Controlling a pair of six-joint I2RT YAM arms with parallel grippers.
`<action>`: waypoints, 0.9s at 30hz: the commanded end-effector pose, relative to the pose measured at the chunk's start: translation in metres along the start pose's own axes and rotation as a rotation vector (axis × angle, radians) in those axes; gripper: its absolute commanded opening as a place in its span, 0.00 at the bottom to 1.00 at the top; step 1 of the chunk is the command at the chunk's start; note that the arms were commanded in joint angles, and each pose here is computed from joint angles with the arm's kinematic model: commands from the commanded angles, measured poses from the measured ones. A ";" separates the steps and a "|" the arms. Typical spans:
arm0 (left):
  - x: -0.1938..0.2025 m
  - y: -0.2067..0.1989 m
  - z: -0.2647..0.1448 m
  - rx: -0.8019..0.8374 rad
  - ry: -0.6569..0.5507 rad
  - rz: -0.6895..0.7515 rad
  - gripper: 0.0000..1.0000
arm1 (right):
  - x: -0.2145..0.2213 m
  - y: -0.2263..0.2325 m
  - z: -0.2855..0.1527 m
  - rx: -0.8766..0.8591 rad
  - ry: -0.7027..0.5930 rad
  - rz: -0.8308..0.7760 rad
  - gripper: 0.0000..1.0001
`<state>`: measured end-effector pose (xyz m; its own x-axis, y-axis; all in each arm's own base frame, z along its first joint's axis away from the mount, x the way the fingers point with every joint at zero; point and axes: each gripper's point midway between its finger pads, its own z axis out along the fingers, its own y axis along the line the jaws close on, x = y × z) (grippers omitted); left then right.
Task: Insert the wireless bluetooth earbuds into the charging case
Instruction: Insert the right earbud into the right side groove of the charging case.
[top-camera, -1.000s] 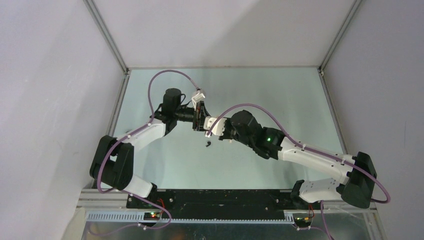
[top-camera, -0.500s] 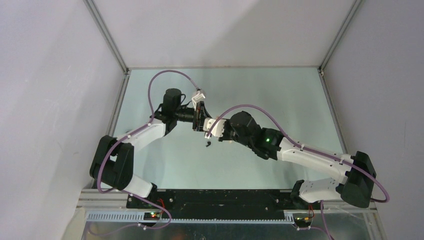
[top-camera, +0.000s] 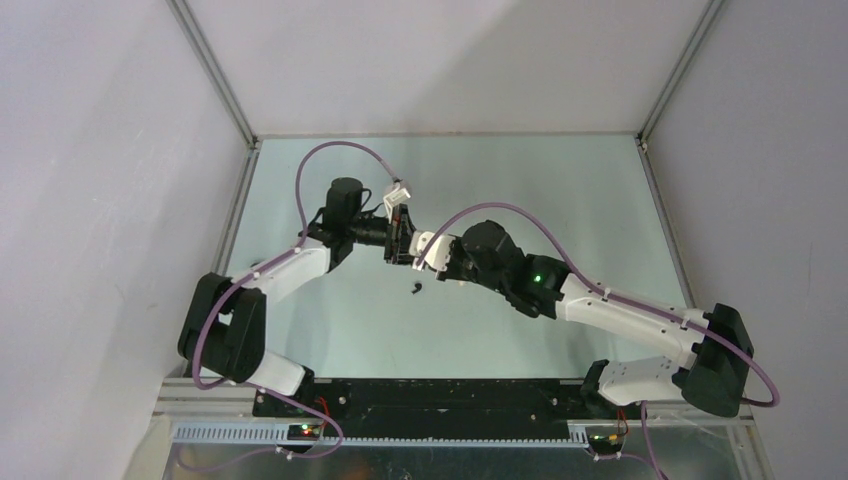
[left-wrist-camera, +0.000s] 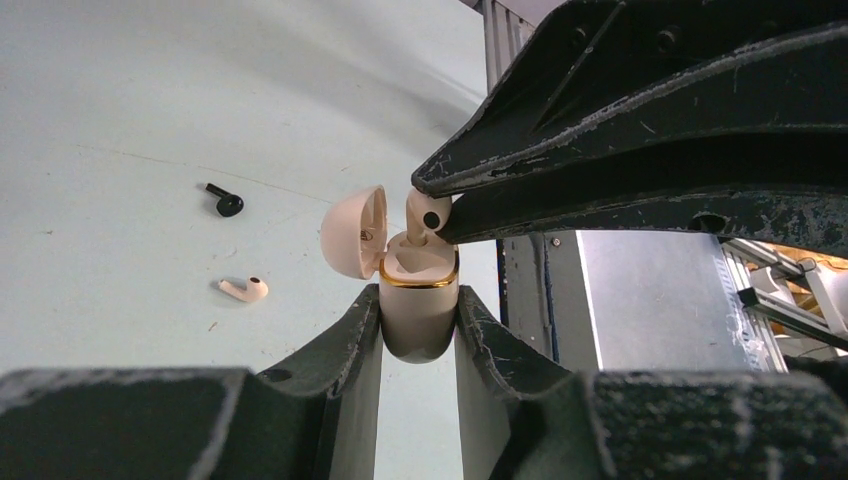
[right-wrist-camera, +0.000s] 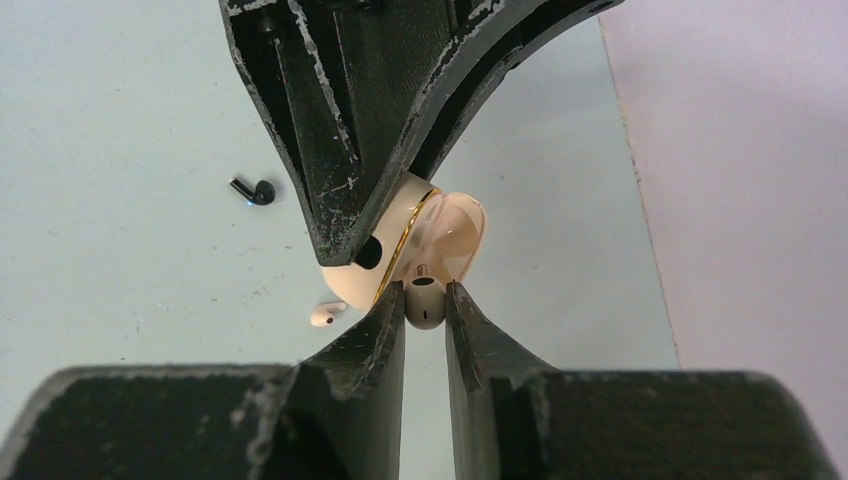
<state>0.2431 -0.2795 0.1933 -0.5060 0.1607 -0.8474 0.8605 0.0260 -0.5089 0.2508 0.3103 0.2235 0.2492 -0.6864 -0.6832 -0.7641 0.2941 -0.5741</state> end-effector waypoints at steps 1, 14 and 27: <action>-0.029 -0.015 -0.004 0.010 -0.046 0.174 0.00 | -0.006 0.012 -0.009 -0.068 -0.040 0.039 0.29; -0.028 -0.016 -0.005 0.014 -0.043 0.191 0.00 | -0.030 -0.003 -0.026 -0.116 -0.106 0.125 0.57; -0.021 -0.031 -0.009 0.063 -0.039 0.310 0.00 | -0.040 -0.074 -0.069 -0.020 -0.166 0.247 0.68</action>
<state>0.2404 -0.2775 0.2083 -0.3727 0.1450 -0.9165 0.9258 -0.0089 -0.3779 0.2558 0.2847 0.2962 0.1505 -0.5300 -0.8345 -0.8417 0.3740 -0.3894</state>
